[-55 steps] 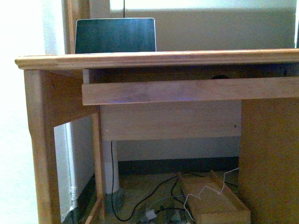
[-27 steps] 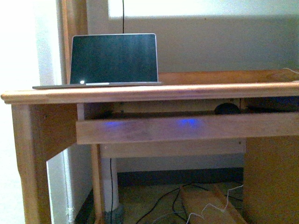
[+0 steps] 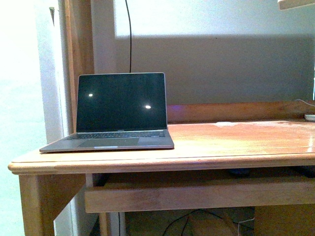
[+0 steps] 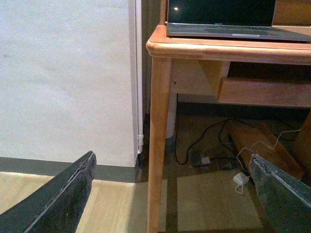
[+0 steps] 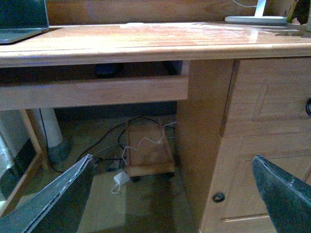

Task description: Place mouse

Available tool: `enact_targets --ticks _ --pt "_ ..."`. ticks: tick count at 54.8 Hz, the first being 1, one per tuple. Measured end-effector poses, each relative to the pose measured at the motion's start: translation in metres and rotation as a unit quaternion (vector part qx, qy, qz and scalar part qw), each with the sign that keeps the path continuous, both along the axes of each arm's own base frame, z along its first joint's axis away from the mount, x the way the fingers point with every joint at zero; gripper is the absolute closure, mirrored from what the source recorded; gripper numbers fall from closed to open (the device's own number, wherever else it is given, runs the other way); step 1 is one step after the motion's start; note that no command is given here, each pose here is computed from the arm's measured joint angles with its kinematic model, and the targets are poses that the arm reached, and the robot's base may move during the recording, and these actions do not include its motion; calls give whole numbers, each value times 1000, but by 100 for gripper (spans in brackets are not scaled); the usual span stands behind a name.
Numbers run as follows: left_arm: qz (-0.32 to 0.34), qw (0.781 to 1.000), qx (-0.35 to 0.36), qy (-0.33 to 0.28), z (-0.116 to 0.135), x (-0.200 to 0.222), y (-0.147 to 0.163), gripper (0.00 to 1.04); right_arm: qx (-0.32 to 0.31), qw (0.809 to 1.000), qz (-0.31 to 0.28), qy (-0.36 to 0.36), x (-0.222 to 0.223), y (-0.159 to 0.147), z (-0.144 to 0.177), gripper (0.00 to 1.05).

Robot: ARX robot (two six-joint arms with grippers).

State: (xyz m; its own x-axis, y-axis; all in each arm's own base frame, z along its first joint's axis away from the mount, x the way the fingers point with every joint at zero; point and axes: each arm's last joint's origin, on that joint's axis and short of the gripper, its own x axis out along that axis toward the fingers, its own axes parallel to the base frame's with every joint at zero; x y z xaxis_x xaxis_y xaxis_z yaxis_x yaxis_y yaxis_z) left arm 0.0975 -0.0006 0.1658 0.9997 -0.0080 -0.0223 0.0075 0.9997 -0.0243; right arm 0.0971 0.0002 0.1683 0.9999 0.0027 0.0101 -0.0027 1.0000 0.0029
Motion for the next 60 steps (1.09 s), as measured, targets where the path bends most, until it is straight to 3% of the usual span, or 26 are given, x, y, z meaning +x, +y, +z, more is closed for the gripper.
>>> enact_targets --ticks 7,16,20,24,27,30,37,51,60 --pt "-27 995 -16 99 1 15 -2 8 0 1000 0 0 0 0 0 7" --pt "-68 990 78 100 10 53 -4 8 0 1000 0 0 0 0 0 7" --pt "-81 979 171 76 14 81 -4 8 0 1000 0 0 0 0 0 7" --pt "-86 960 261 50 15 108 -4 8 0 1000 0 0 0 0 0 7" --pt "-89 936 339 26 14 128 -4 8 0 1000 0 0 0 0 0 7" --pt "-97 899 428 -4 10 153 -5 8 0 1000 0 0 0 0 0 7" --pt "-123 843 523 -31 0 185 -9 8 0 1000 0 0 0 0 0 7" --pt "-203 767 603 -81 -27 242 -30 8 0 1000 0 0 0 0 0 7" --pt "-218 748 617 -108 -35 268 -40 8 0 1000 0 0 0 0 0 7"
